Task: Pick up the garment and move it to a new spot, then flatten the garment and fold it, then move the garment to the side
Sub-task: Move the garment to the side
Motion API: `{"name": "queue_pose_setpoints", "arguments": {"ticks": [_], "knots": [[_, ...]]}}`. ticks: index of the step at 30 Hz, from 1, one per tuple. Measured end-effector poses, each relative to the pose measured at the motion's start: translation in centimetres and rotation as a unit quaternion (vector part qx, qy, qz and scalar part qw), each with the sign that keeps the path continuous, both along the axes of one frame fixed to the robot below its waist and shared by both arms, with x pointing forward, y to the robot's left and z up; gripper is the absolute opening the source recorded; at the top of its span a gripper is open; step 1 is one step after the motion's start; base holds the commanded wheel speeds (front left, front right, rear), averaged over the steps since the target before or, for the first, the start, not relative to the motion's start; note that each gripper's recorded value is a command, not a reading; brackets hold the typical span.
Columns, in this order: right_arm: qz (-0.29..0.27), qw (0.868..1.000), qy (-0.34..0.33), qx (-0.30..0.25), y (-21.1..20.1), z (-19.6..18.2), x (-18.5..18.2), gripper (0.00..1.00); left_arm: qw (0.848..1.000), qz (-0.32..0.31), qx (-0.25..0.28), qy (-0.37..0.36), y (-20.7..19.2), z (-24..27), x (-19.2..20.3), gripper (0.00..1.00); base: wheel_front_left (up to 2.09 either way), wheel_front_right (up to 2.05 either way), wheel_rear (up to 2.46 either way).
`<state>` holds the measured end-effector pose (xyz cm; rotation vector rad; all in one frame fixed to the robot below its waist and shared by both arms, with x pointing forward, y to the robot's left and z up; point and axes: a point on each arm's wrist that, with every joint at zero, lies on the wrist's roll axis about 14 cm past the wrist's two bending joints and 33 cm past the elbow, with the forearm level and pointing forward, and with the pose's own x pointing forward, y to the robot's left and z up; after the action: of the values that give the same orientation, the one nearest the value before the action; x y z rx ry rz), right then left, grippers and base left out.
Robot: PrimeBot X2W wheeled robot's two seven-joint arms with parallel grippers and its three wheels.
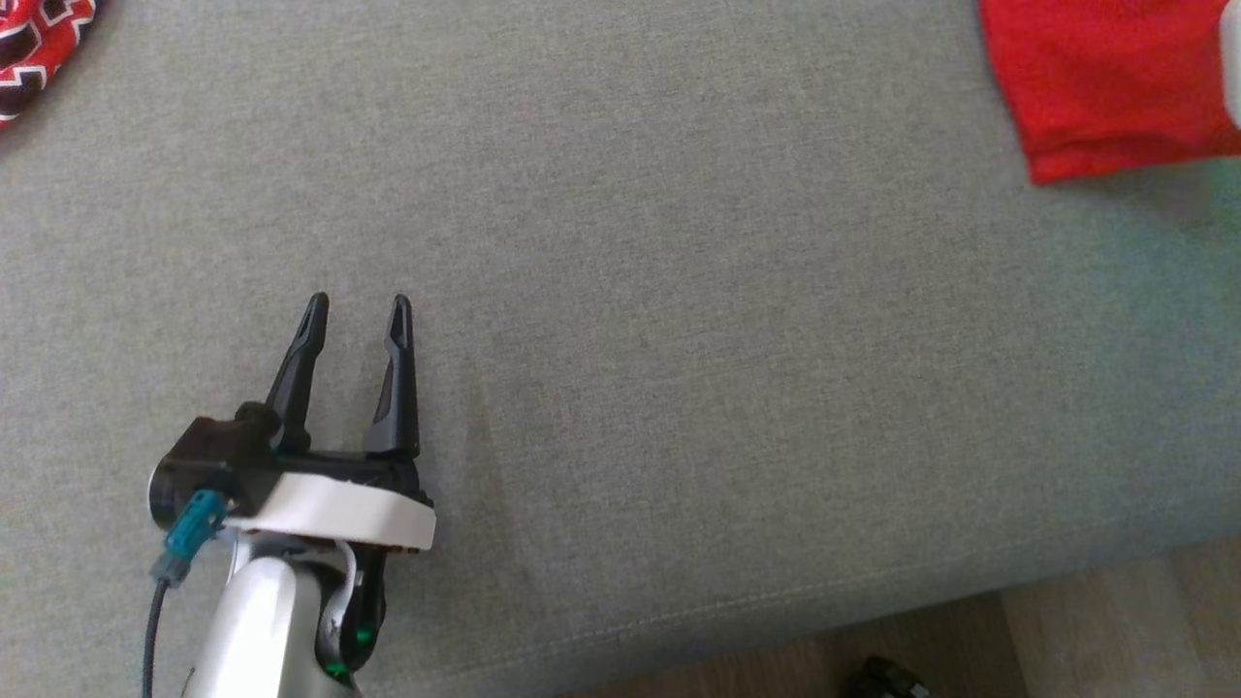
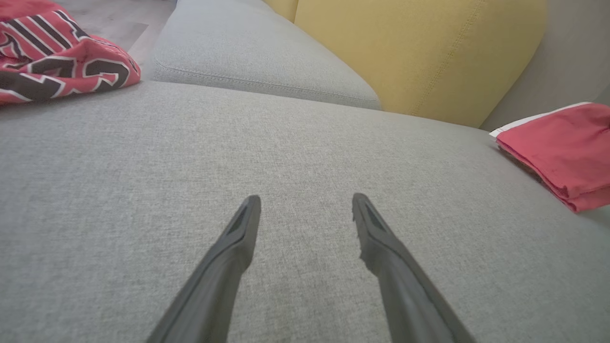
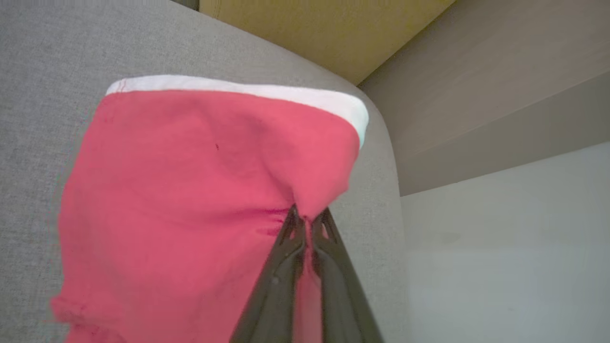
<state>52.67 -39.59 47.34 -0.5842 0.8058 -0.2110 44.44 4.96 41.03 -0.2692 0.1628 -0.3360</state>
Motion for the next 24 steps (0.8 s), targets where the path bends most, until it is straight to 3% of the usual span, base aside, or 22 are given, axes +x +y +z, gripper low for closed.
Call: {"name": "queue_pose_setpoints", "arguments": {"ticks": [10, 14, 16, 24], "knots": [[-0.009, 1.0, -0.003, -0.026, -1.2, 1.2, 0.6, 0.02, 1.0, -0.003, -0.002, 0.004, -0.4, -0.3, 0.0, 1.0, 0.0, 0.0, 0.0], [-0.009, 0.999, -0.001, -0.031, -1.3, 1.1, 0.7, 0.56, 1.0, -0.002, -0.003, 0.002, -0.3, -0.2, 0.2, 1.0, 0.0, 0.0, 0.0], [-0.01, 0.999, -0.001, -0.034, -1.4, 1.1, 0.8, 1.0, 1.0, -0.001, -0.003, 0.001, -0.3, -0.2, 0.3, 1.0, 0.0, 0.0, 0.0], [-0.011, 0.999, -0.002, -0.04, -1.4, 1.1, 0.8, 1.0, 1.0, 0.001, -0.002, 0.002, -0.1, -0.2, 0.2, 1.0, 0.0, 0.0, 0.0]]}}
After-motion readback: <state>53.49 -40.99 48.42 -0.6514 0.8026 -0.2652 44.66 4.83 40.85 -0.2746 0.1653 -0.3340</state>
